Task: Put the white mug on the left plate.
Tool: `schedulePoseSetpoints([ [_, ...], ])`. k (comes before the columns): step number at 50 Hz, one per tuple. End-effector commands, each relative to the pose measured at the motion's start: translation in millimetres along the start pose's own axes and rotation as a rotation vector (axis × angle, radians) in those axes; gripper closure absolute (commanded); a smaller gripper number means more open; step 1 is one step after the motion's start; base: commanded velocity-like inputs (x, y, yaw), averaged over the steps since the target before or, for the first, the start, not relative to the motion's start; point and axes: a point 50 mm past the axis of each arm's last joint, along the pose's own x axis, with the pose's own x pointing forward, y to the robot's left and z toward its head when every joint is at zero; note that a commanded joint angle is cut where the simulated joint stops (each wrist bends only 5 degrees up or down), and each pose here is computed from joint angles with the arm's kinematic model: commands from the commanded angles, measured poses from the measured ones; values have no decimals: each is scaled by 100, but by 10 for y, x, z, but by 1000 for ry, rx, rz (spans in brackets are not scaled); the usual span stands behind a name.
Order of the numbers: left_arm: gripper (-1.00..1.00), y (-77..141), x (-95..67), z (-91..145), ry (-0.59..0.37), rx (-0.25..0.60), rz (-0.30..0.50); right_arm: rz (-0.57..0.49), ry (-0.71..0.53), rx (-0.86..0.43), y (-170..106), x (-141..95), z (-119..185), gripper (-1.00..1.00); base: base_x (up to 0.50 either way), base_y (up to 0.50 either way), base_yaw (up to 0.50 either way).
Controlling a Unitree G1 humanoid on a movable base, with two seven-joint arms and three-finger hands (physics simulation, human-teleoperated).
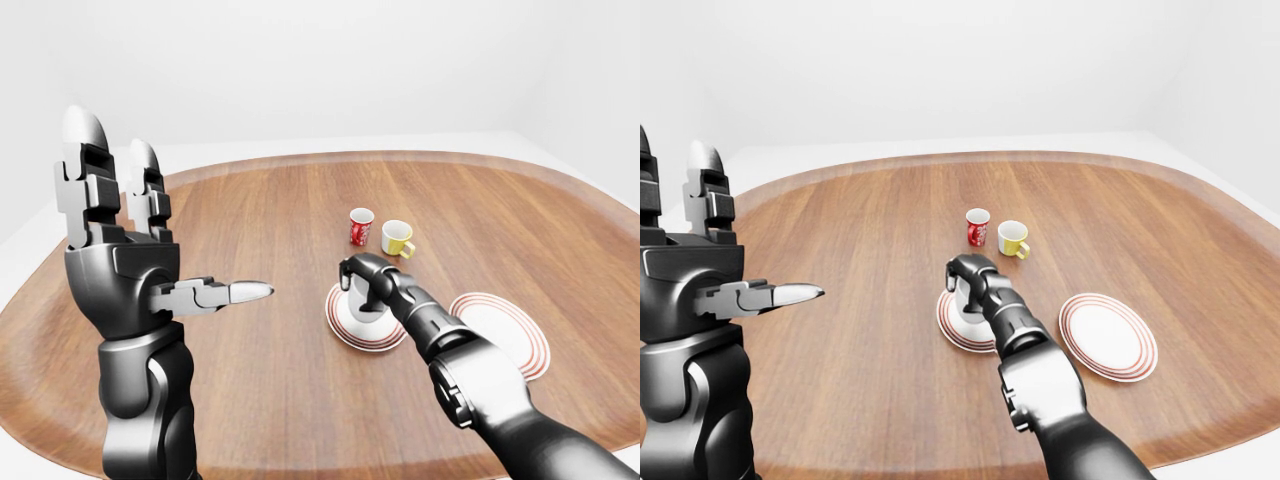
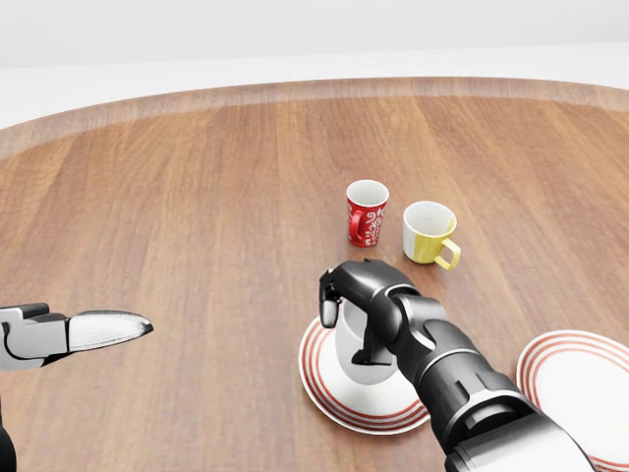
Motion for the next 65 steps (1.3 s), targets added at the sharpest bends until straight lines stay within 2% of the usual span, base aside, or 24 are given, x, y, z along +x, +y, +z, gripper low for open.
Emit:
schedulePoseSetpoints([
  [1,-100,-4,0,1,0,0,0,-20,23,-175,39,-3,-42,100,0,0,0],
  [34,-100,4,2,-7,2,3,2,-8,33,-180,94,-9,-85,100,0,0,0],
  [38,-100,3,1,-9,4,3,2,-8,36,-179,89,-10,-94,84,0,0,0],
  [39,-100,3,2,-9,3,3,2,-7,37,-179,88,-11,-98,68,0,0,0],
  [41,-100,4,1,-14,6,4,2,-4,38,-181,91,-11,-101,64,0,0,0],
  [43,-100,2,3,-8,3,3,2,1,38,-182,94,-11,-103,41,0,0,0],
  [44,-100,3,4,-7,2,4,2,5,40,-186,102,-12,-107,16,0,0,0],
  [45,-100,5,2,-18,7,5,3,13,41,-190,113,-13,-112,-58,0,0,0],
  [46,-100,5,3,-11,4,4,3,32,43,-180,128,-13,-116,-100,0,0,0],
  [52,-100,12,5,-25,9,7,6,76,54,-188,206,-23,-161,-100,0,0,0],
  [55,-100,12,6,-24,9,8,6,146,66,-196,301,-35,-200,-100,0,0,0],
  [59,-100,14,8,-24,8,9,8,189,78,-206,376,-48,-243,-100,0,0,0],
  [65,-100,12,5,-47,18,13,6,205,83,-201,384,-53,-259,-100,0,0,0],
])
